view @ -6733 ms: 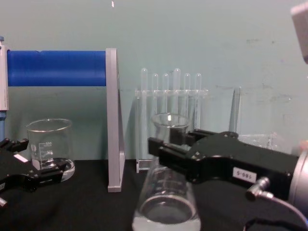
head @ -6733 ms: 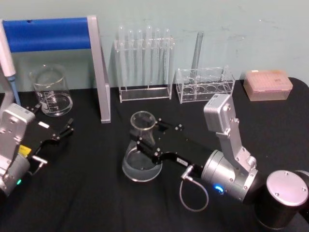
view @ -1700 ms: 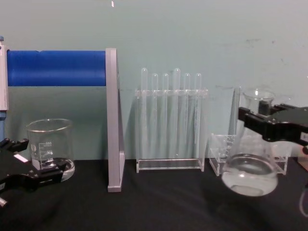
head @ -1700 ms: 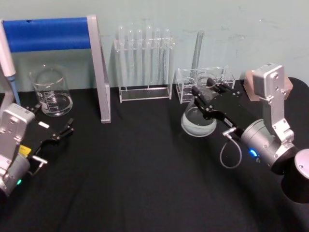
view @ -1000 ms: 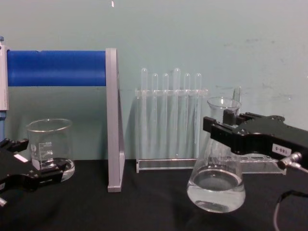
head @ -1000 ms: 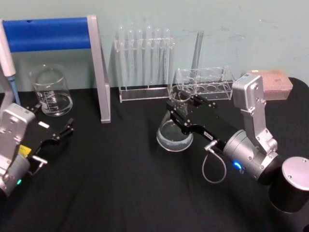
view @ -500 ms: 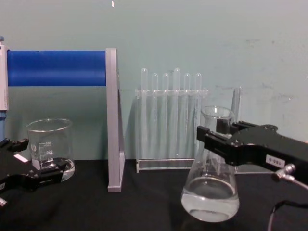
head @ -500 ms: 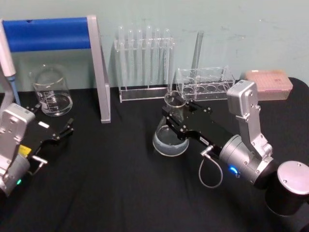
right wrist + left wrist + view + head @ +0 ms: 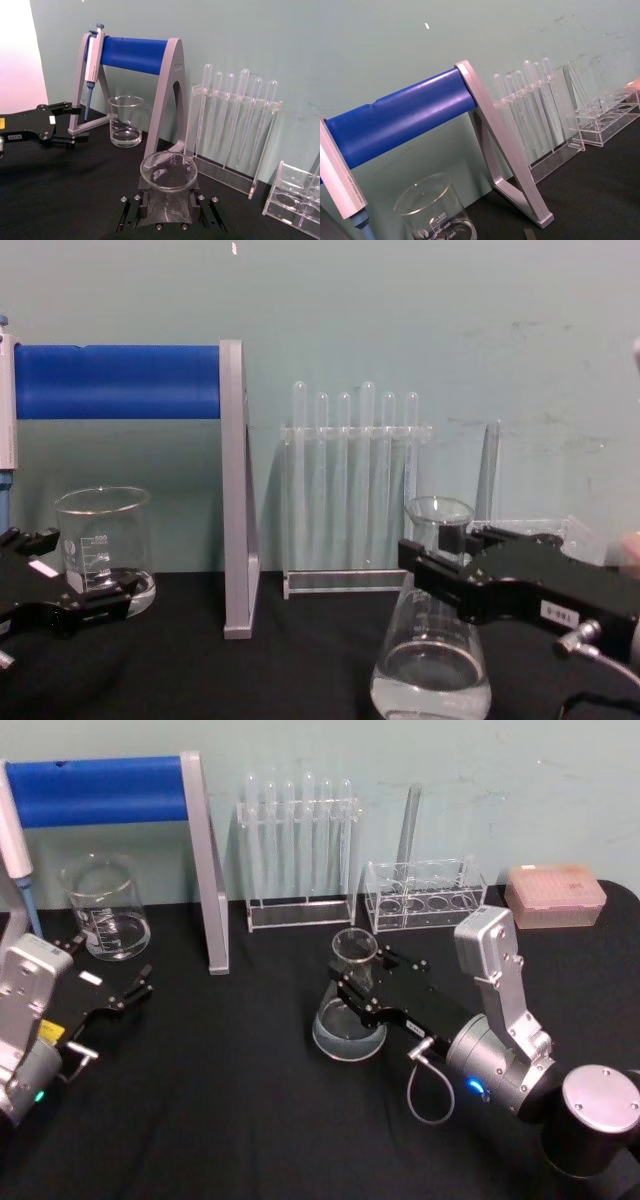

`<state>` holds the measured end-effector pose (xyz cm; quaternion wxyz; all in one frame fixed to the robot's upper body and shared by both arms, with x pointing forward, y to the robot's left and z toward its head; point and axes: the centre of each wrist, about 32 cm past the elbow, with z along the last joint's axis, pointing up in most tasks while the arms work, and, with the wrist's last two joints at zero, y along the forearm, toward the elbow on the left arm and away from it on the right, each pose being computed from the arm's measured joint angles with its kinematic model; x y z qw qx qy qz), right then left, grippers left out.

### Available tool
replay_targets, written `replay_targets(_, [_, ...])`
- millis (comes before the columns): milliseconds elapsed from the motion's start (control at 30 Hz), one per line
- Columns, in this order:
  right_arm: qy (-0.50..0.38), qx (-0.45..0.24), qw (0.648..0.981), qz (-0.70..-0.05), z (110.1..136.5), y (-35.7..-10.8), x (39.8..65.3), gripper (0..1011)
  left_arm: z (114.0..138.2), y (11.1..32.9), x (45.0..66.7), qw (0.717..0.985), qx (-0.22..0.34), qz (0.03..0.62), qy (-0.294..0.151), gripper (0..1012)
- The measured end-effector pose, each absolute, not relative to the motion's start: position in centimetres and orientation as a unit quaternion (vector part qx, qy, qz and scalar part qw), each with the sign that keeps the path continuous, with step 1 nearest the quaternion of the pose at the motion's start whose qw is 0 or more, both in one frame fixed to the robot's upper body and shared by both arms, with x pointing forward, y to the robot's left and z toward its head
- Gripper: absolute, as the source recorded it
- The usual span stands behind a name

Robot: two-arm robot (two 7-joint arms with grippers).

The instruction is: Grasp the erlenmeyer flask with one hand, shake it three times, then place it back.

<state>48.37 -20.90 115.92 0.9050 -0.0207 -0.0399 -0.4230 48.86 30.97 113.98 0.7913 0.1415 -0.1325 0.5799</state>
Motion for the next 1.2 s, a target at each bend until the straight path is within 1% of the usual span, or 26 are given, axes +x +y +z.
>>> replay_targets(500, [-0.031,-0.033,0.906,-0.42,114.9,-20.7,48.2,449,114.0,31.0,48.9,0.791,0.141,0.58,-0.132,1001])
replay_targets(1200, [-0.024,-0.044,0.907,-0.418,114.4,-20.6,47.9,449,114.0,31.0,48.9,0.791,0.141,0.58,-0.132,1001])
